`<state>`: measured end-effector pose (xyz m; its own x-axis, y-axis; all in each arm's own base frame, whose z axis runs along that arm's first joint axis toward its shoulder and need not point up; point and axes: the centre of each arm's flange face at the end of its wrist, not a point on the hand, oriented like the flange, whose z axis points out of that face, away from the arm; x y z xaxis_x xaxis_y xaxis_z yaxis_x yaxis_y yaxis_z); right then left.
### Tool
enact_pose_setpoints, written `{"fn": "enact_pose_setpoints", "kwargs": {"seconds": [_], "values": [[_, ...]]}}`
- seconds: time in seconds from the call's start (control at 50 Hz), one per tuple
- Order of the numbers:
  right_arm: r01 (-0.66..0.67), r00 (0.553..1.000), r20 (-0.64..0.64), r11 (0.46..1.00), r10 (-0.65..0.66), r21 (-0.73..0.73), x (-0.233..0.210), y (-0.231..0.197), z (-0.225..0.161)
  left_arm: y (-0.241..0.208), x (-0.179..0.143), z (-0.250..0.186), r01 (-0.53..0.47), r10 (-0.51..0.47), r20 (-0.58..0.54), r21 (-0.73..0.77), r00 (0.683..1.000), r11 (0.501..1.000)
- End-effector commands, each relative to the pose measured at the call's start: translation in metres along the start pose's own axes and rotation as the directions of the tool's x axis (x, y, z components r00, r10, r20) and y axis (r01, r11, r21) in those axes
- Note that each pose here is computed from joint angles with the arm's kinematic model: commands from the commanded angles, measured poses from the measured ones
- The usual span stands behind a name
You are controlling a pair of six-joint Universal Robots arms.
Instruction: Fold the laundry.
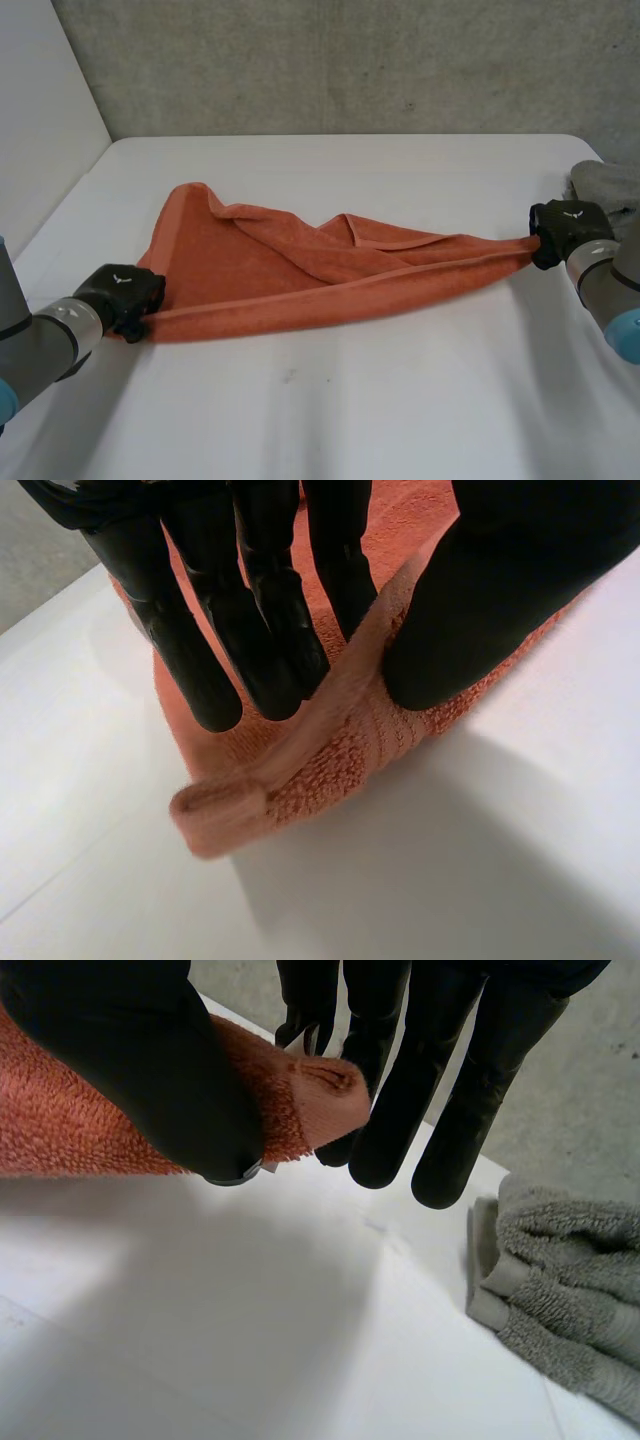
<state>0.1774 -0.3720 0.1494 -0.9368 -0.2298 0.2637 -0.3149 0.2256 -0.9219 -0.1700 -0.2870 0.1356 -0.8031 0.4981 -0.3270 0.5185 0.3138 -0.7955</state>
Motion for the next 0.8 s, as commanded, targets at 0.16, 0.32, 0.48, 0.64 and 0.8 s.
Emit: {"fn": "enact_pose_setpoints", "kwargs": {"seconds": [0.16,0.32,0.48,0.64,0.8], "values": [[0.231,0.973,-0.036,0.951,-0.228,0.206,0.028,-0.122,-0.078,-0.123,-0.037,-0.093,-0.119,0.01,0.243,0.436,0.97,0.892],[0.4,0.916,-0.08,0.889,-0.393,0.221,0.039,-0.171,-0.129,-0.169,-0.052,-0.147,-0.116,-0.087,0.289,0.617,0.953,0.778],[0.532,0.846,-0.062,0.836,-0.529,0.13,0.042,-0.173,-0.14,-0.164,-0.056,-0.118,-0.066,-0.088,0.25,0.547,0.964,0.835],[0.536,0.844,0.043,0.844,-0.535,-0.026,0.029,-0.13,-0.08,-0.144,-0.027,-0.035,-0.001,-0.052,0.139,0.357,0.989,0.934],[0.46,0.885,-0.122,0.885,-0.449,0.076,0.016,-0.153,-0.019,-0.163,-0.031,0.024,-0.164,0.07,0.276,0.333,0.959,0.928]]}}
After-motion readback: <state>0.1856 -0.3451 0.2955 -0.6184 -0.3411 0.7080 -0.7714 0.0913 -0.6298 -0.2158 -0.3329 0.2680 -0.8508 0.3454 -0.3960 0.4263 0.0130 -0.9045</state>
